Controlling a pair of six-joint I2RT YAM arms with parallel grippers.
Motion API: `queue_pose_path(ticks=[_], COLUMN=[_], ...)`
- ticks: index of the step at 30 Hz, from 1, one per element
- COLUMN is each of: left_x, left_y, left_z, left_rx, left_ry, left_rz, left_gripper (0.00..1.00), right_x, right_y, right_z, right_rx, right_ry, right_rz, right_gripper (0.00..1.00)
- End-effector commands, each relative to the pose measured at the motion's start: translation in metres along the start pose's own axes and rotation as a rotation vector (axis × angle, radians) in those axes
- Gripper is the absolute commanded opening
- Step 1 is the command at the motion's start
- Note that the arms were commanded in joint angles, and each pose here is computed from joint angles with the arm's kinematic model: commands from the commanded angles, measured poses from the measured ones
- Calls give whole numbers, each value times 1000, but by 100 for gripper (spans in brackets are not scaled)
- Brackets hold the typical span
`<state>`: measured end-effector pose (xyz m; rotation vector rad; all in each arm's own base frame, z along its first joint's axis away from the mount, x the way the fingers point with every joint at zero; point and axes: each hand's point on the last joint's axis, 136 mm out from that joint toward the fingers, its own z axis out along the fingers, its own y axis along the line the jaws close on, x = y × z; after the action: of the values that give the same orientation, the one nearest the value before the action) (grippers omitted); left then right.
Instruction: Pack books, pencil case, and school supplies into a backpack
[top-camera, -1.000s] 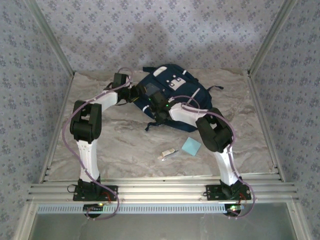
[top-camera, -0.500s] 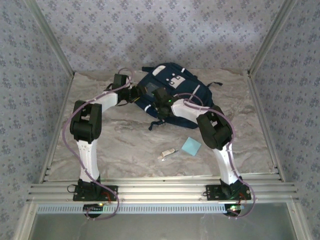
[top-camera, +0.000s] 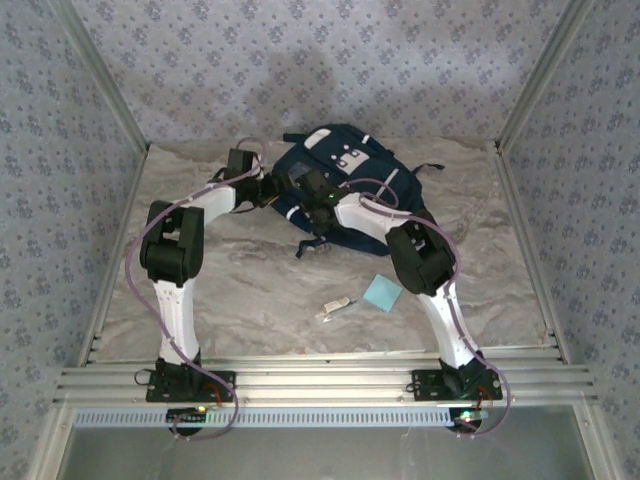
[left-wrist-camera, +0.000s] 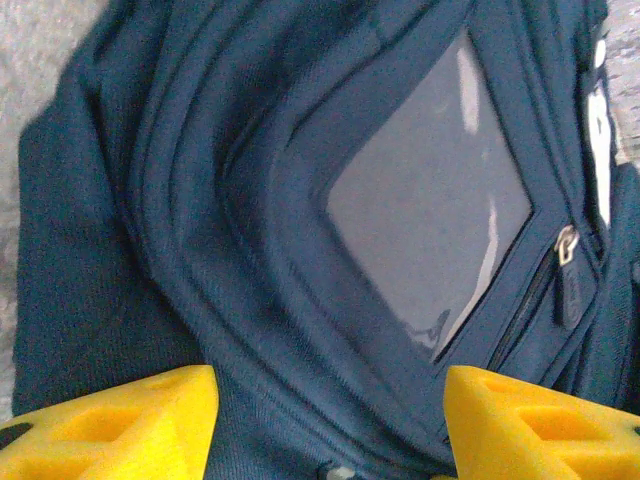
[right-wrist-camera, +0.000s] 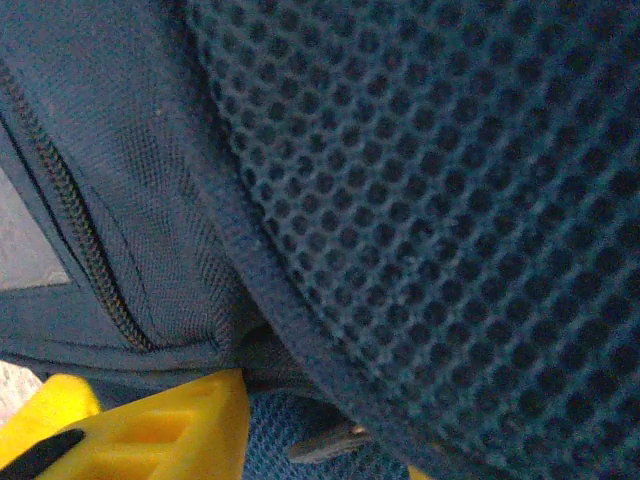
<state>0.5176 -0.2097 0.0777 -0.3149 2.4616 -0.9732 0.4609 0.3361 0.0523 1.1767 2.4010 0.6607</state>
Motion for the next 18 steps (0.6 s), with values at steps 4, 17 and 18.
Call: queue_pose_path(ticks=[4, 17, 18], left_x=[29, 16, 14], left_y=[26, 64, 66], left_z=[6, 14, 14], left_rx=[-78, -176, -186], left_ry=[95, 97, 93], left_rz=[-63, -128, -126], left_gripper=[61, 61, 61], right_x=[6, 1, -1], right_y=[-30, -51, -56], right_z=[20, -27, -32], right_rx=[55, -39, -35], right_ry=[20, 154, 159], right_rz=[-33, -219, -228], right_gripper=[19, 0, 0])
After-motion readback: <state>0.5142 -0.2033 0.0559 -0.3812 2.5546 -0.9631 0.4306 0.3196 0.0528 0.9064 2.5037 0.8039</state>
